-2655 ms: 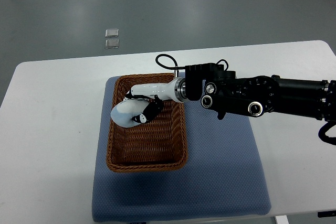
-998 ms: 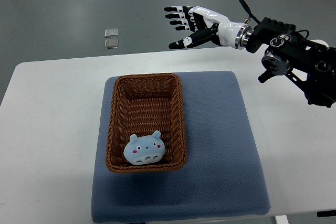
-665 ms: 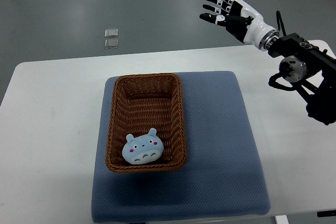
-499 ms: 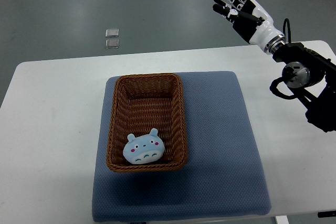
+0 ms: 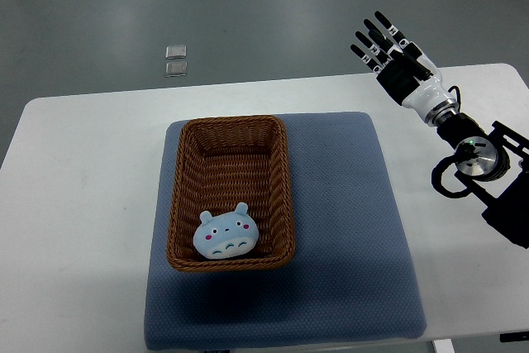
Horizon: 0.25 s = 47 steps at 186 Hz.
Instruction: Place blue toy in brown basket
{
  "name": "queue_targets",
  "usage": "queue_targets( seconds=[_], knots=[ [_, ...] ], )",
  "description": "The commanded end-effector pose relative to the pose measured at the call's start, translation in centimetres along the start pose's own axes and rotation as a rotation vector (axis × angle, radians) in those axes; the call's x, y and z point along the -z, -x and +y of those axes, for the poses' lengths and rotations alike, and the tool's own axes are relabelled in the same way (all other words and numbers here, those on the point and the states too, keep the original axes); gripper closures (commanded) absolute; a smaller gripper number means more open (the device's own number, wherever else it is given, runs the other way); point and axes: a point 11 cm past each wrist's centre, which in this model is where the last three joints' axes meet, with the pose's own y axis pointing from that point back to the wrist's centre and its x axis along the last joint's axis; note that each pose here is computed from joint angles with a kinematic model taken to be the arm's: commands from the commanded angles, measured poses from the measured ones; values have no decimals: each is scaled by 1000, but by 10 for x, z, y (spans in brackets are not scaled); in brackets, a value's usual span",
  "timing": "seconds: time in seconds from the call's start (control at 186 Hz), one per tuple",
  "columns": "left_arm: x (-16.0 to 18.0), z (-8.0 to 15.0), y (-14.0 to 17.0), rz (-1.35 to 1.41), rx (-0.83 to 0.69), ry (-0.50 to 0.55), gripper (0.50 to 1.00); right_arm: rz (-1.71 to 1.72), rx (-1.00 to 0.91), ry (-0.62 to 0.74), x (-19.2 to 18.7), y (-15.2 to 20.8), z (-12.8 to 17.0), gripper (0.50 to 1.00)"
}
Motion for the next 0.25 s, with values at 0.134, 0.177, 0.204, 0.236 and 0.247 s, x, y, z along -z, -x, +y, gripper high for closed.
queue_targets(
  seconds=[0.134,0.177,0.204,0.236,0.247],
  knots=[
    [0,0,0,0,0,0,500,-48,-52,28,-31,-15,7,570],
    [0,0,0,0,0,0,500,-47,-58,28,-31,-17,8,570],
    [0,0,0,0,0,0,500,-46,-58,28,-31,-17,8,570],
    [0,0,0,0,0,0,500,-46,-58,28,-31,-17,8,570],
    [0,0,0,0,0,0,500,-47,-58,28,-32,-17,7,570]
  ],
)
